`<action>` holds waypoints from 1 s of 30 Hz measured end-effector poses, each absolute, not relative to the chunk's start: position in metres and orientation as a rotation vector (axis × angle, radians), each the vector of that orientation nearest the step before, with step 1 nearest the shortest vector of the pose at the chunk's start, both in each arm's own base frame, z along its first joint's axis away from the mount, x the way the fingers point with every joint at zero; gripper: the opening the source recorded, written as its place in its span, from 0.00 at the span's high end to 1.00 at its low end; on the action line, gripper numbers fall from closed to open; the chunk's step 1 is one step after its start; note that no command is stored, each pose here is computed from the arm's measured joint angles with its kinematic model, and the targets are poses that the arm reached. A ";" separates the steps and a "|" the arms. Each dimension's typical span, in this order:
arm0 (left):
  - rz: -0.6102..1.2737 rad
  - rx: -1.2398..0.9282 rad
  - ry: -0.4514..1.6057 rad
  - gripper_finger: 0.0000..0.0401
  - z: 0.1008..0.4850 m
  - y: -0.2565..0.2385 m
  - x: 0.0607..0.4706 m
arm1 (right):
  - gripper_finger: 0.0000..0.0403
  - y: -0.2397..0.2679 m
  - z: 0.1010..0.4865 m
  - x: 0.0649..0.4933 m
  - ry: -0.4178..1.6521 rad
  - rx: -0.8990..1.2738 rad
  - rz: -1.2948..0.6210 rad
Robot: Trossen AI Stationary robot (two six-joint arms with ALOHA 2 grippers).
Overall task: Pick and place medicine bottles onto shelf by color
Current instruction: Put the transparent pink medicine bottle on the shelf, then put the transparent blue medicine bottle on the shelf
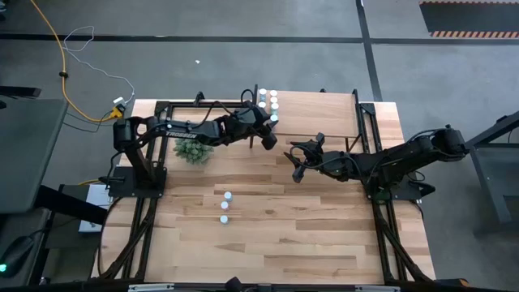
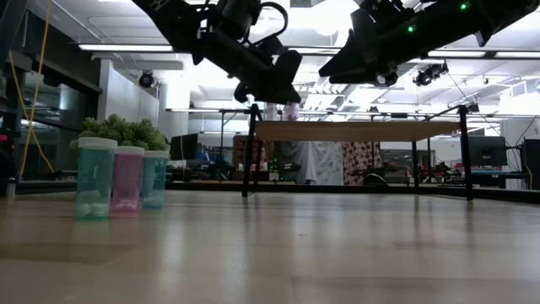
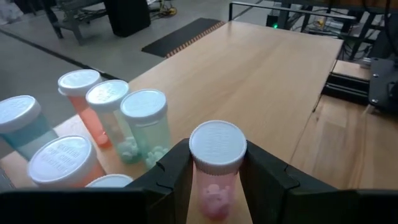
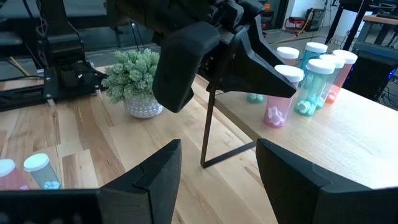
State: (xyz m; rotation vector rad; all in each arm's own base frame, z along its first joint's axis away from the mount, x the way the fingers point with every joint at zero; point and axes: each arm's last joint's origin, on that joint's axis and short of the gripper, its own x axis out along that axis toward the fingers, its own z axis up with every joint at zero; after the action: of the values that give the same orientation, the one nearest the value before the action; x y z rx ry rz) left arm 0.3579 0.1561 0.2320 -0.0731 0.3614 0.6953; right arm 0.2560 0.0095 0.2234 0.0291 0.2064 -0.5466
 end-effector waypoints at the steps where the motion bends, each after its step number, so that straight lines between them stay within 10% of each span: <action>1: 0.699 -0.071 0.362 0.73 0.232 0.156 0.358 | 0.50 0.010 0.223 0.256 0.206 0.029 -0.547; 12: 0.691 0.017 0.385 0.71 0.233 0.156 0.358 | 0.50 0.010 0.223 0.256 0.208 0.026 -0.546; 30: 0.680 0.042 0.348 0.38 0.243 0.153 0.356 | 0.50 0.010 0.223 0.256 0.208 0.026 -0.546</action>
State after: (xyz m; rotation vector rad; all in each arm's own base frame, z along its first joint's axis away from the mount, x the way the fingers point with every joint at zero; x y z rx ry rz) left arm 0.3558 0.1532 0.2430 0.0424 0.3484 0.6798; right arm 0.2560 0.0095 0.2233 0.0257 0.2077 -0.5463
